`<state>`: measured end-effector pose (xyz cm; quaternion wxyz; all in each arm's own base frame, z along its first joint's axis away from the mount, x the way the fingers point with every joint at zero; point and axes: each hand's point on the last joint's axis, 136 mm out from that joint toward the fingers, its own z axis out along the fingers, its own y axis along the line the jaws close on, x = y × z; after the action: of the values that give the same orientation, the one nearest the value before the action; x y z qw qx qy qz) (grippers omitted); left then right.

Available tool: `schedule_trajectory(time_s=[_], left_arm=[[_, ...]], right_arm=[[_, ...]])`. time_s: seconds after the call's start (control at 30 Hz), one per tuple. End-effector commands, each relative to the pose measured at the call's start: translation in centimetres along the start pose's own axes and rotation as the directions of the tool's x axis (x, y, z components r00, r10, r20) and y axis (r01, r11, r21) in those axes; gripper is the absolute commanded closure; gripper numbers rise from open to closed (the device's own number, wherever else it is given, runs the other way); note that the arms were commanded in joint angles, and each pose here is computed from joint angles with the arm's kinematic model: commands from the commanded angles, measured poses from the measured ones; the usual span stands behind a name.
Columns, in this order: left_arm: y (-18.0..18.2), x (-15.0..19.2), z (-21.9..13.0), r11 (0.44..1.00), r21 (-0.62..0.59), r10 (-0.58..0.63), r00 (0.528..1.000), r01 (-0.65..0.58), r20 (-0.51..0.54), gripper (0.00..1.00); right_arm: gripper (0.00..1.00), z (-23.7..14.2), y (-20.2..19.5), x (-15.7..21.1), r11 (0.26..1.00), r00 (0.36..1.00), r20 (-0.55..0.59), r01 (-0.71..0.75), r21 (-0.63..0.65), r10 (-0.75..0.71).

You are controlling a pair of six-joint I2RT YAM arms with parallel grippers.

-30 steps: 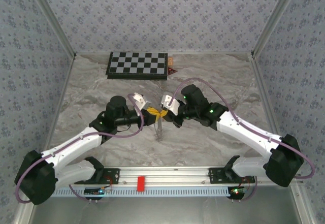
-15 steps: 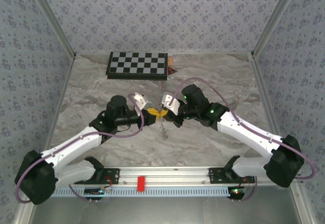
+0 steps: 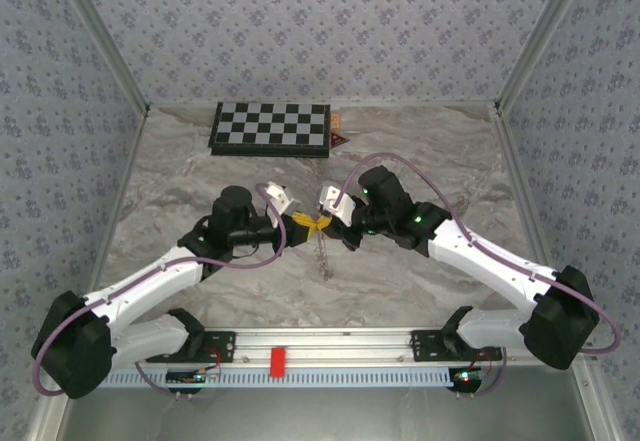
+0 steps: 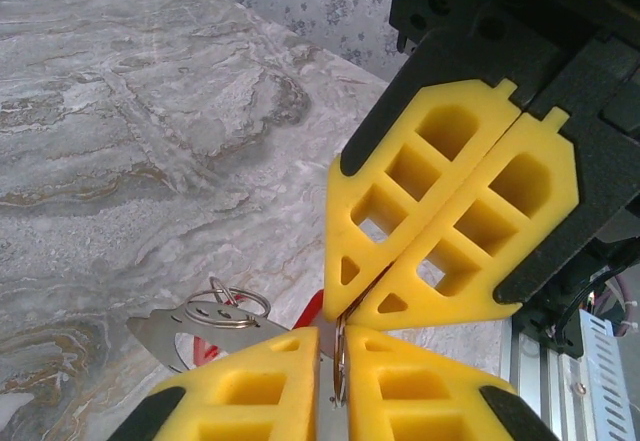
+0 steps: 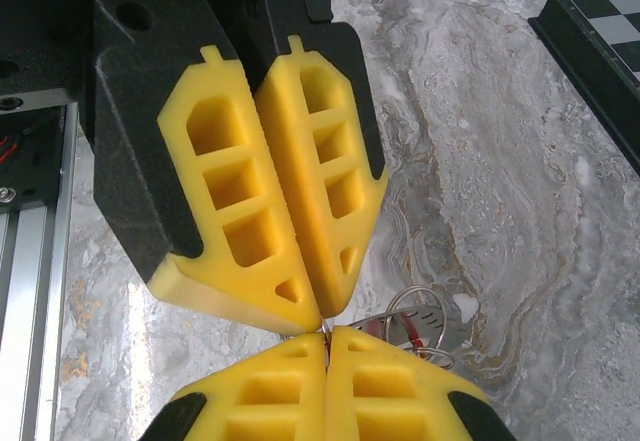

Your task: Put the keys on the keyring

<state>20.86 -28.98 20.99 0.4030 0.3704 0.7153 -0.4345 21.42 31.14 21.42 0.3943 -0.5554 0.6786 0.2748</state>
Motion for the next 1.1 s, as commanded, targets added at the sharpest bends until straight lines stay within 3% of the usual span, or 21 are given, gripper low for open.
schedule_trajectory(time_s=[0.0,0.07,0.27,0.53,0.67,0.77,0.87,0.97,1.07], left_arm=[[0.0,-0.6,0.1,1.0,0.0,0.024,1.0,-0.024,-0.008,0.79],[0.2,-0.5,0.0,1.0,-0.012,0.026,1.0,-0.026,-0.013,0.74],[0.8,-0.7,-0.3,0.998,-0.057,0.026,1.0,-0.026,0.009,0.77],[0.4,-0.7,0.0,0.999,-0.026,0.021,1.0,-0.021,0.004,0.77],[0.0,-1.1,0.1,1.0,-0.001,0.02,1.0,-0.02,0.013,0.83],[-0.1,-1.4,0.0,1.0,0.001,0.018,1.0,-0.018,0.026,1.0],[-0.4,-1.9,-0.2,1.0,0.011,0.014,0.999,-0.015,0.052,1.0],[-0.7,-2.6,-0.5,1.0,0.015,0.009,0.996,-0.011,0.093,1.0],[-1.0,-3.3,-0.8,1.0,0.023,0.002,0.991,-0.005,0.13,1.0]], right_arm=[[1.0,-1.0,0.4,-2.1,1.0,0.996,0.083,0.023,-0.008,-0.023],[1.0,-1.1,0.3,-2.0,1.0,0.997,0.081,0.019,-0.003,-0.018],[1.0,-1.1,0.1,-1.8,1.0,0.997,0.081,0.008,0.004,-0.009],[1.0,-1.0,0.6,-2.1,1.0,0.995,0.1,0.012,-0.026,-0.009],[1.0,-0.8,0.7,-1.9,0.999,0.996,0.091,0.007,-0.034,-0.003],[1.0,-0.7,0.7,-1.6,0.999,0.996,0.084,0.003,-0.033,0.0],[1.0,-0.7,0.3,-1.5,1.0,0.997,0.081,-0.002,-0.009,0.003],[0.94,-0.9,-0.3,-1.2,0.999,0.997,0.078,-0.017,0.034,0.014],[0.77,-1.3,-1.0,-1.1,0.995,0.995,0.099,-0.027,0.092,0.018]])
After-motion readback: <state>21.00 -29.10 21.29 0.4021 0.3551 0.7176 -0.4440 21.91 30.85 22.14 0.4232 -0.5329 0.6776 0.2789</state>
